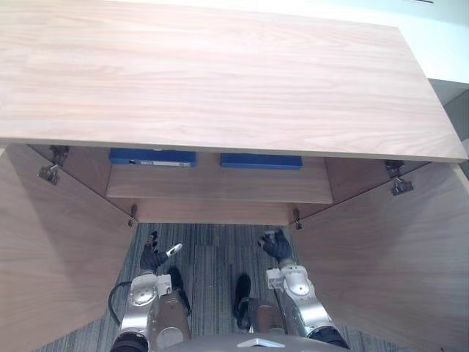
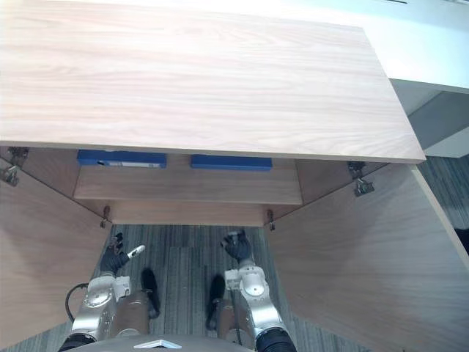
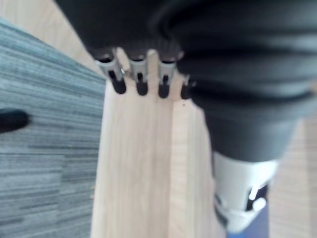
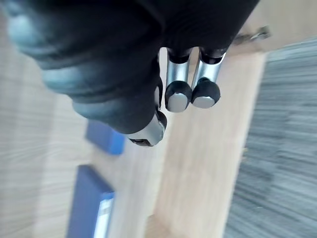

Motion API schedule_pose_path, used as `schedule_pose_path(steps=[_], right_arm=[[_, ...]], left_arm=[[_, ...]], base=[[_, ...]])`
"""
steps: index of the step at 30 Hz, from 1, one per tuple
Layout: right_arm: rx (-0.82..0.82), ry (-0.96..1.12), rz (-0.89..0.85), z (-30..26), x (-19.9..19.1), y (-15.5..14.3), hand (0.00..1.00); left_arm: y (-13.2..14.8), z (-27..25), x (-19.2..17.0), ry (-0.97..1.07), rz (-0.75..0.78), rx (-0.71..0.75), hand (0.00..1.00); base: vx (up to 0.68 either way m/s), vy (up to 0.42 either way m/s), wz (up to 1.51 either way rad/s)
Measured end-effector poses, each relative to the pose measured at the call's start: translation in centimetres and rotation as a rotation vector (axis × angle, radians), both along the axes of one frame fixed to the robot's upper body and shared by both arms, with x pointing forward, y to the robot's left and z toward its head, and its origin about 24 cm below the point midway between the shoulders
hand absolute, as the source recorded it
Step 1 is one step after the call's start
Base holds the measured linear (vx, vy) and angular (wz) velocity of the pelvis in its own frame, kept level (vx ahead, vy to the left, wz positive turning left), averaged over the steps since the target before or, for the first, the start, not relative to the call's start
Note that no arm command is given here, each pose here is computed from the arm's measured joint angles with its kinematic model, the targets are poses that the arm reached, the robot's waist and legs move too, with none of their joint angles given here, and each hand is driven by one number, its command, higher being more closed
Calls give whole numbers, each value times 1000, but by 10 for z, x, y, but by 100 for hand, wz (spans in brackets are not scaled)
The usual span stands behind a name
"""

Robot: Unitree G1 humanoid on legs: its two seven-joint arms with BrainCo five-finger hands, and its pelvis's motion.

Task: Walk over to the cabinet, pick up the folder, carry it to the office cabinet, place the folder inside the office cabinet, then close the office cabinet door

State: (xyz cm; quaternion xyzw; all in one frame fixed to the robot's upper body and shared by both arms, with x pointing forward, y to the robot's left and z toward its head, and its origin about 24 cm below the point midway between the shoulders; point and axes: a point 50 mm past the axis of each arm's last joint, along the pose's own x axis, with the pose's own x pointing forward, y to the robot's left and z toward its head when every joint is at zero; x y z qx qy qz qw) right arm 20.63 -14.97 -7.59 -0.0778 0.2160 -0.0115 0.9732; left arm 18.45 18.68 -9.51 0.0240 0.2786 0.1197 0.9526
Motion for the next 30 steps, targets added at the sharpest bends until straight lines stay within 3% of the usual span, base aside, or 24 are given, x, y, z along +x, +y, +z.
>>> schedule_pose_path(steps=[10, 11, 30], right_arm=[[-90, 469, -256, -68, -80, -47, 100], [-84, 488, -280, -70, -85, -48, 0], [-43, 578, -407, -78, -101, -59, 0]], left_arm=[[0, -37, -37, 249, -47, 37, 0], [1, -41, -43, 282, -47, 38, 0], [-6, -55, -64, 401, -130, 76, 0]], base=[[2, 25, -11], [-56, 54, -24], [28, 37, 2]])
